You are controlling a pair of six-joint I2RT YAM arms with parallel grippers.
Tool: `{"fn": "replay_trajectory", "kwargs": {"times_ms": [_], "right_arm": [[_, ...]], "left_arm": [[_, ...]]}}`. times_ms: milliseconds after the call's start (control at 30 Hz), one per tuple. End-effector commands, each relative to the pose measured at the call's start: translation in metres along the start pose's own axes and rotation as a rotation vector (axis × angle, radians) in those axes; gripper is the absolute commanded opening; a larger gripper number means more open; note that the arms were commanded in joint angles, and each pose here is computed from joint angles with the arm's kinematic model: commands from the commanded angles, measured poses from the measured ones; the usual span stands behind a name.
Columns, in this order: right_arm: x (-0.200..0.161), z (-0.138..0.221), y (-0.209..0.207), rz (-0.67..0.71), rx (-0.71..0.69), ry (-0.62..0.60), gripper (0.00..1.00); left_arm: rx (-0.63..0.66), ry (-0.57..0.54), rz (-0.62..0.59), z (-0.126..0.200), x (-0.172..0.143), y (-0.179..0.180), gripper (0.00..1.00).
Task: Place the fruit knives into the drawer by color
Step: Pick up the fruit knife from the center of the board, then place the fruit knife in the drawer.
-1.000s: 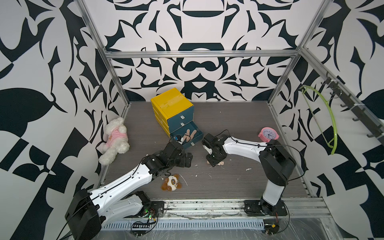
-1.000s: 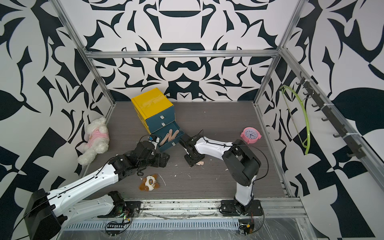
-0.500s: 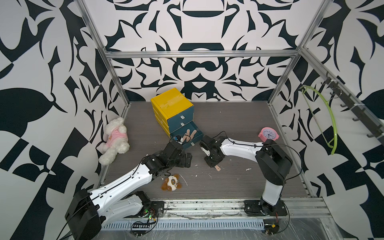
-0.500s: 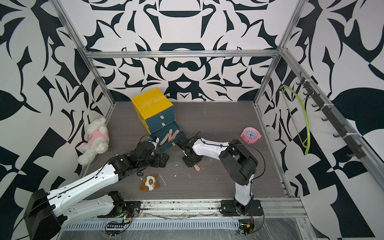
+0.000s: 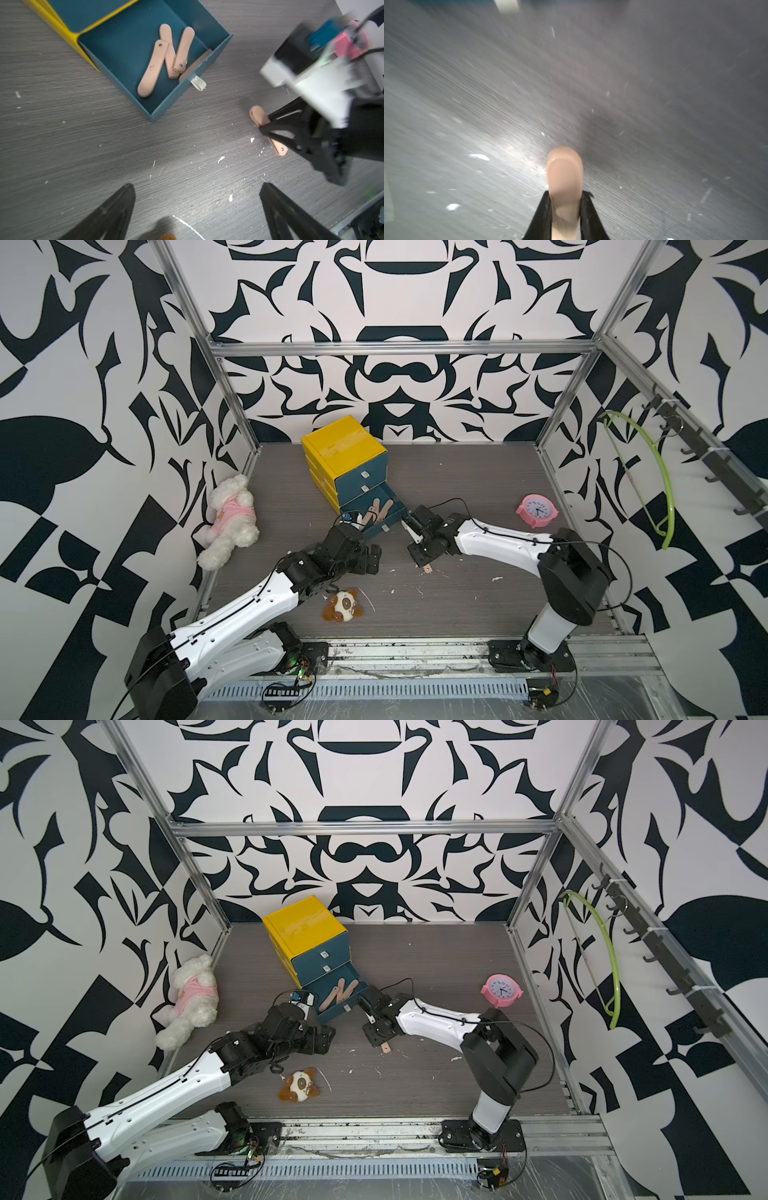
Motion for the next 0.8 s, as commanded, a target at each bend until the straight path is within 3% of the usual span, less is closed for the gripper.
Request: {"fn": "replay_trajectory", "kwargs": {"times_ms": [0, 200, 400, 567, 767], "right_arm": [[0.045, 0.044, 0.006, -0.083, 0.052, -0.248, 0.08], [0.104, 0.063, 0.012, -0.268, 0.105, -0.433, 0.08], [0.146, 0.035, -0.001, -0.575, 0.136, -0.485, 0.08], [0.173, 0.012, -0.003, -0.715, 0.152, -0.498, 0.09], [0.18, -0.013, -0.007, -0.799, 0.17, -0.479, 0.29]], "left_arm": [[0.056, -0.007, 0.013, 0.003, -0.007, 0.012, 0.99], [0.075, -0.018, 0.043, 0.006, -0.01, 0.018, 0.99], [0.081, -0.013, 0.058, 0.011, -0.01, 0.019, 0.99], [0.084, -0.018, 0.061, 0.016, -0.009, 0.02, 0.99], [0.084, -0.02, 0.068, 0.021, -0.008, 0.021, 0.99]]}}
Point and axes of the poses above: each gripper's point midway between its finger pads, its own z axis back along the fingers, its own y axis along the line the jaws close on, x = y × z, the point moved 7 cm from there along z, back along the fingers, and after that the axes turned 6 degrees about z, right-handed, at the moved point
